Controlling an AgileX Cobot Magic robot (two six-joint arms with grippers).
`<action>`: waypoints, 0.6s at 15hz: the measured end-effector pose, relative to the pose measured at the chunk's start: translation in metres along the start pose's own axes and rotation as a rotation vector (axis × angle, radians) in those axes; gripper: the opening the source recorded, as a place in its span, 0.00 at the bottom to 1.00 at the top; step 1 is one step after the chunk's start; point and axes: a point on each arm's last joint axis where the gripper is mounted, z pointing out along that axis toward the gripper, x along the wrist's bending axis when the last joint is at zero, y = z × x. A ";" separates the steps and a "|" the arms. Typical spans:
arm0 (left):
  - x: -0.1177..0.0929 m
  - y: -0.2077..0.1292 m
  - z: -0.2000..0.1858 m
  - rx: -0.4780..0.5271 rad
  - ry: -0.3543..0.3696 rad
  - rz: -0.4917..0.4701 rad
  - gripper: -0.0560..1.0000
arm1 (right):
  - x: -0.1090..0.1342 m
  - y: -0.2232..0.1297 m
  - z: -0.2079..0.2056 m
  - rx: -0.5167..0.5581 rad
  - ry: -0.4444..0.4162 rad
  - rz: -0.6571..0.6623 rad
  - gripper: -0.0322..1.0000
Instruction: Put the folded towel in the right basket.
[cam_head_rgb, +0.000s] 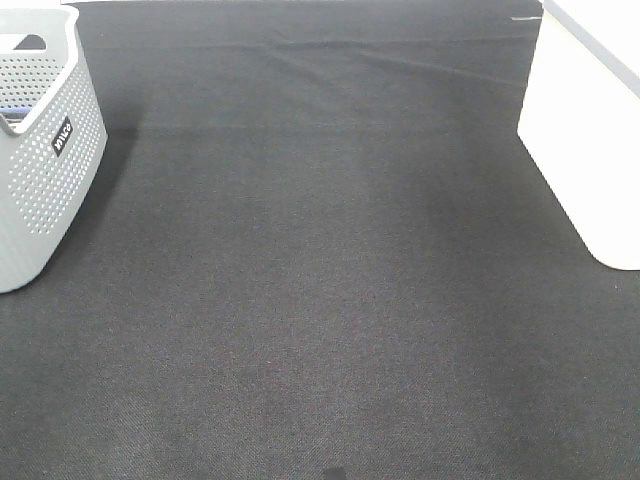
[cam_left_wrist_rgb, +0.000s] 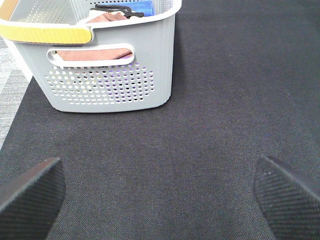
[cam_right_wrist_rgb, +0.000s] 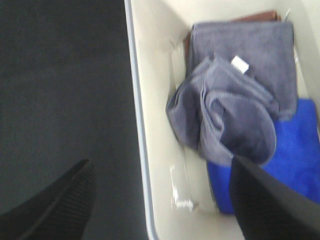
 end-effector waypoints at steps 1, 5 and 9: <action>0.000 0.000 0.000 0.000 0.000 0.000 0.97 | 0.001 -0.009 -0.004 0.017 0.000 -0.002 0.71; 0.000 0.000 0.000 0.000 0.000 0.000 0.97 | 0.004 -0.055 -0.014 0.105 0.001 -0.001 0.71; 0.000 0.000 0.000 0.000 0.000 0.000 0.97 | 0.009 -0.124 -0.031 0.191 0.002 0.019 0.71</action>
